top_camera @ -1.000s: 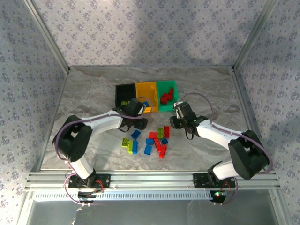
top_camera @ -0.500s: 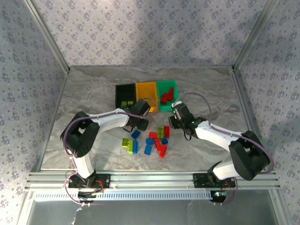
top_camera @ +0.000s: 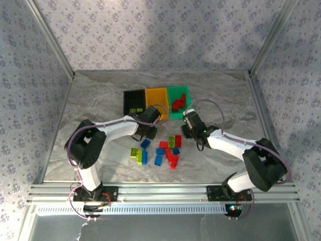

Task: Sort the legos into containers by color
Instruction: Pick up the lego from the center of the table, then place the lego in the container.

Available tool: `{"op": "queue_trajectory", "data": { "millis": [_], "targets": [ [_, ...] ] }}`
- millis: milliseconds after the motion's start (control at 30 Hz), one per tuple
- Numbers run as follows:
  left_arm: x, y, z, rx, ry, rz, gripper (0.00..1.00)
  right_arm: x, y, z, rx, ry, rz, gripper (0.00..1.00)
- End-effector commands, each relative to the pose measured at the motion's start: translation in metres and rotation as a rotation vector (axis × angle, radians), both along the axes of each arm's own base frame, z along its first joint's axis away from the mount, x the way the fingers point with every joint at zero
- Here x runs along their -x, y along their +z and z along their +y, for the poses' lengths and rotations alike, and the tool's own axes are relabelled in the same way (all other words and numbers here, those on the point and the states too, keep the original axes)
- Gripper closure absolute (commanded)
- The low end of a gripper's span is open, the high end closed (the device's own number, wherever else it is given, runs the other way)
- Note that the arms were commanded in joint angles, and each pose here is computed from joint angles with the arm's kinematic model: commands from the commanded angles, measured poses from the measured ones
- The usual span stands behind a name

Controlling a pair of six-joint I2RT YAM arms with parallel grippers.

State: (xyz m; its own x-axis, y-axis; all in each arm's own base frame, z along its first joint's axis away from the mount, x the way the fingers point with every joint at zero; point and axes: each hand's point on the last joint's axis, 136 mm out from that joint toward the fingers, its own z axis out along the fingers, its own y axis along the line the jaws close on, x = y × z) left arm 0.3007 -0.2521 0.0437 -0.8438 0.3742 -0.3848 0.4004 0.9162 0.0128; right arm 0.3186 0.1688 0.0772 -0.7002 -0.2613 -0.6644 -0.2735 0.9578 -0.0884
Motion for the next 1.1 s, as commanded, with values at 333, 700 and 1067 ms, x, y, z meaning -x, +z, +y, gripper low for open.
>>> {"op": "queue_trajectory", "data": {
  "millis": [333,700,1067],
  "targets": [
    [-0.055,0.104,-0.032,0.035,-0.007,-0.194,0.65,-0.003,0.007,0.005,-0.017,-0.002,-0.020,0.50],
    [-0.119,0.095,-0.038,-0.073,0.039,-0.168,0.64,-0.003,0.006,0.010,-0.012,0.012,-0.017,0.50],
    [-0.146,0.104,-0.040,-0.047,0.067,-0.156,0.42,-0.003,0.006,0.010,-0.005,0.014,-0.018,0.50]
  ]
}}
